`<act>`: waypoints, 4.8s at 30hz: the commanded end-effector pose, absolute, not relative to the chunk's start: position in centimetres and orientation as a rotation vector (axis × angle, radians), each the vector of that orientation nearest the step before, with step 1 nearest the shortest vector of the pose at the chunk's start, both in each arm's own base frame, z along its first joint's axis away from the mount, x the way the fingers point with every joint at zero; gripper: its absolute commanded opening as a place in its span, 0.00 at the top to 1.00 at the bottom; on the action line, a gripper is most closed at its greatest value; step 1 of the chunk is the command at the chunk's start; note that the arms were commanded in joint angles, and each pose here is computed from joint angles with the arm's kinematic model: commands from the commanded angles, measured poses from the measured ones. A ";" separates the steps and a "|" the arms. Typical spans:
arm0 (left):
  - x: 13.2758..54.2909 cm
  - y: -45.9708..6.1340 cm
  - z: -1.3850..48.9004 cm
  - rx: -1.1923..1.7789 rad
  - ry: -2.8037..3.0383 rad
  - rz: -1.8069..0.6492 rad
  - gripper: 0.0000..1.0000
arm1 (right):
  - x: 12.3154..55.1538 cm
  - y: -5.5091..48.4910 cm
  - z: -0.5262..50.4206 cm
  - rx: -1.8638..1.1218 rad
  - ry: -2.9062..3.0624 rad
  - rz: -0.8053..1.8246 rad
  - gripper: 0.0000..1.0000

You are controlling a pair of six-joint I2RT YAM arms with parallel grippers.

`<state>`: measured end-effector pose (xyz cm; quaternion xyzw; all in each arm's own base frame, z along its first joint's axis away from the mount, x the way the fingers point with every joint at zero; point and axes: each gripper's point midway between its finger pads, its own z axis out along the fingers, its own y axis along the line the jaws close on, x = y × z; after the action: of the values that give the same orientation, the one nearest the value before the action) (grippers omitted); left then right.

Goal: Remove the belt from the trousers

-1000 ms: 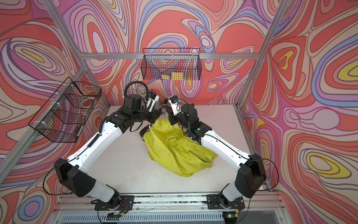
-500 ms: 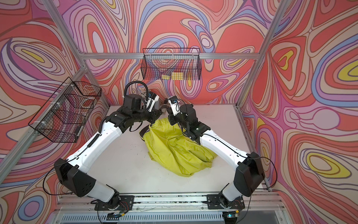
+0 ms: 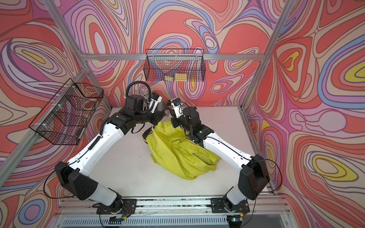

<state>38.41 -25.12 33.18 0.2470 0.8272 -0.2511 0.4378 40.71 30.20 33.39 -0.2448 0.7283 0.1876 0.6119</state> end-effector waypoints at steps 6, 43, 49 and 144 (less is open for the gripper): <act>37.0 -26.2 38.3 0.644 1.918 -0.735 1.00 | 41.6 29.9 29.1 -0.547 1.792 0.408 0.77; 37.3 -27.1 34.4 0.818 1.728 -0.656 0.37 | 37.3 29.5 28.7 -0.819 2.023 0.410 1.00; 39.2 -26.4 32.5 0.807 1.736 -0.527 0.36 | 37.1 29.4 28.1 -0.820 2.086 0.408 1.00; 38.3 -25.6 35.3 0.571 1.986 -0.682 1.00 | 37.8 34.4 33.9 -0.633 1.790 0.629 0.59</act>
<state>39.00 -23.61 32.01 0.2134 0.8399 -0.2302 0.4427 38.97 32.10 33.68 -0.2374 0.7669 0.2246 0.5523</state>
